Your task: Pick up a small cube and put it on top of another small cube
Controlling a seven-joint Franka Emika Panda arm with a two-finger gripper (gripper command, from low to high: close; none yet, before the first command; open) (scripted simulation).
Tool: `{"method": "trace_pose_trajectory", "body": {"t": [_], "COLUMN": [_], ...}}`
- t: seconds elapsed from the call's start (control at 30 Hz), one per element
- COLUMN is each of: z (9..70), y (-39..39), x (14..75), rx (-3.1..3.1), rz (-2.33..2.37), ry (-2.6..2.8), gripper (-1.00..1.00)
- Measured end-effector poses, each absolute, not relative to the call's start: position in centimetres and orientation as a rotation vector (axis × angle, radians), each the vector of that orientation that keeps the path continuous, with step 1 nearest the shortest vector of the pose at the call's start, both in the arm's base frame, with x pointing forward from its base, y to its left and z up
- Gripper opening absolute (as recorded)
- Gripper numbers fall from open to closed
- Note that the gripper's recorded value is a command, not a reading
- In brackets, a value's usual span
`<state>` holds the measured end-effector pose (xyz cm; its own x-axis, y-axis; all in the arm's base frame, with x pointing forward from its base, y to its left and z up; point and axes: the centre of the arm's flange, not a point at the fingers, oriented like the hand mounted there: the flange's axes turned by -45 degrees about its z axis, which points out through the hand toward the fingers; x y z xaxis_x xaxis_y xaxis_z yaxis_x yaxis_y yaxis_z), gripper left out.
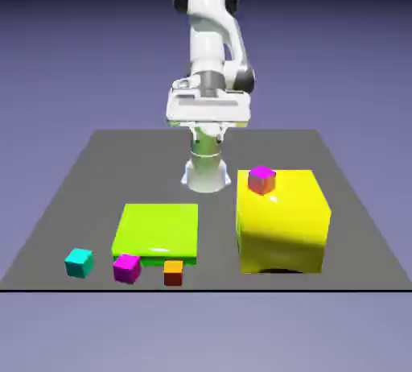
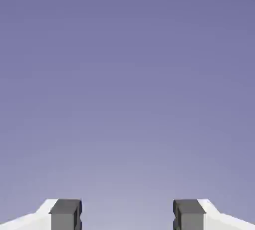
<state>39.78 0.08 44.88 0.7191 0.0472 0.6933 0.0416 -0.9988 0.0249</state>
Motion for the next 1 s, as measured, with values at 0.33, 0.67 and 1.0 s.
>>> {"method": "trace_pose_trajectory", "body": {"t": [0.33,0.67,1.0], "z": [35.2,23.2,12.9], "y": [-3.4,-7.2,-8.6], "x": [45.6,48.3,49.4], "rx": [3.052,3.119,3.121], "rz": [0.810,0.439,0.313], "ry": [0.023,-0.019,-0.026], "gripper": [0.00,0.00,0.00]}}
